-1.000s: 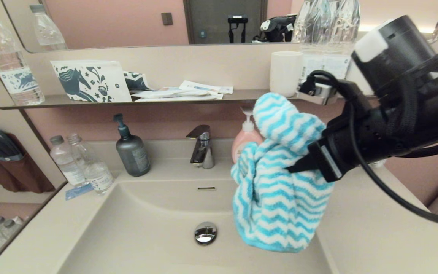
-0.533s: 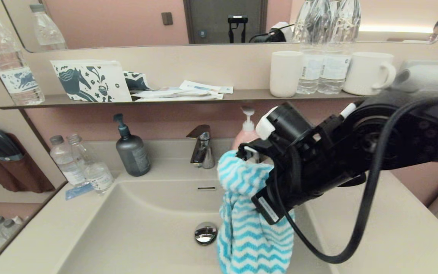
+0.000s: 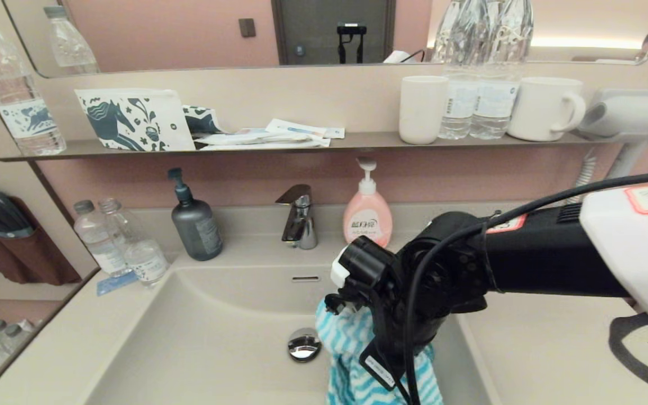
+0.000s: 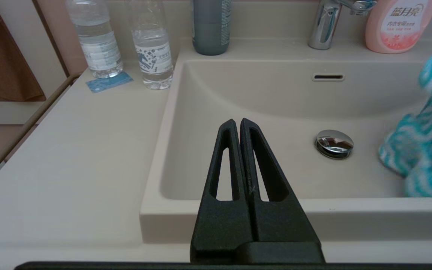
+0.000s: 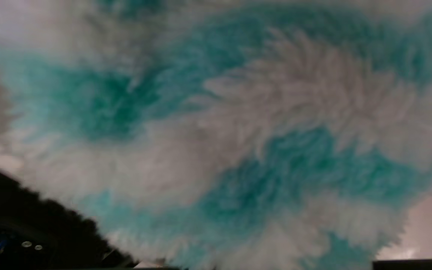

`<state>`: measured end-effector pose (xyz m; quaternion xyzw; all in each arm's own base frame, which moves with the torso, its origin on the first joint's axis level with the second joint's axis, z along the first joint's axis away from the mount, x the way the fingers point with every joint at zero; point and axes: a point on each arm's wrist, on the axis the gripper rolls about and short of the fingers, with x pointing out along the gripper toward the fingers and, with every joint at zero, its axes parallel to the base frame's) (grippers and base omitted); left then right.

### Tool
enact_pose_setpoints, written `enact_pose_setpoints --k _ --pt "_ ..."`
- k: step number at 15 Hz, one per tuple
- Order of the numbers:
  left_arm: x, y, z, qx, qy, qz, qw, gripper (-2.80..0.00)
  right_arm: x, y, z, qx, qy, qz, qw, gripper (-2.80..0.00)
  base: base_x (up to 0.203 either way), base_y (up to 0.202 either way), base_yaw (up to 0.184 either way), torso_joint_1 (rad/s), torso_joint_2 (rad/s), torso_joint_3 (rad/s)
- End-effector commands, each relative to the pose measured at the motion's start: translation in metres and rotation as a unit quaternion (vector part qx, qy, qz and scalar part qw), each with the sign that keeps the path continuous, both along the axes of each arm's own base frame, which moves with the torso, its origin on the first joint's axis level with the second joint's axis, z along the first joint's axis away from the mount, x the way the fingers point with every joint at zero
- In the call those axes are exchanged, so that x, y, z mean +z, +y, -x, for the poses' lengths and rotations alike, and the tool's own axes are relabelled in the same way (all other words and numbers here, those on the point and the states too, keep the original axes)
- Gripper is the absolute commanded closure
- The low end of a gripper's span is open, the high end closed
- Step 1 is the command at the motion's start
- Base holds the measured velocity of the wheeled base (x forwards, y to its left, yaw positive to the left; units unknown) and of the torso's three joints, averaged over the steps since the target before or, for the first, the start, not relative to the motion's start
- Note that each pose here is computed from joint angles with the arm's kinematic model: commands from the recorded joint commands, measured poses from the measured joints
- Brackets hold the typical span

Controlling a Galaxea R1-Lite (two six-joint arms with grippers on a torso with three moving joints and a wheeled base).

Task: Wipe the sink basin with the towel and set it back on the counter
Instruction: Wipe the sink

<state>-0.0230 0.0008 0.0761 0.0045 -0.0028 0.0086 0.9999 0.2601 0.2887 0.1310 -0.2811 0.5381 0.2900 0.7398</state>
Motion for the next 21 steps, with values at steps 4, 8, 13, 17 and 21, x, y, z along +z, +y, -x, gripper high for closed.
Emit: enact_pose_setpoints --k 4,8,13,17,21 --pt "0.0 0.0 0.0 0.0 0.0 0.0 1.0 0.0 -0.061 0.019 -0.006 0.019 0.041 0.051 0.998 0.0 0.0 0.0 0.0 0.0 0.0 0.0" --pt "0.0 0.0 0.0 0.001 0.0 0.0 1.0 0.0 -0.1 0.039 -0.002 0.038 0.048 0.061 0.996 0.0 0.0 0.0 0.0 0.0 0.0 0.0" --pt "0.0 0.0 0.0 0.001 0.001 0.0 1.0 0.0 -0.132 0.055 -0.001 0.047 0.042 0.053 0.997 0.0 0.0 0.0 0.0 0.0 0.0 0.0" --pt "0.0 0.0 0.0 0.0 0.001 0.0 1.0 0.0 -0.131 0.067 0.001 0.053 0.024 0.027 0.998 0.0 0.0 0.0 0.0 0.0 0.0 0.0" --pt "0.0 0.0 0.0 0.001 0.001 0.0 1.0 0.0 -0.119 0.084 0.003 0.04 0.007 -0.007 0.999 0.0 0.0 0.0 0.0 0.0 0.0 0.0"
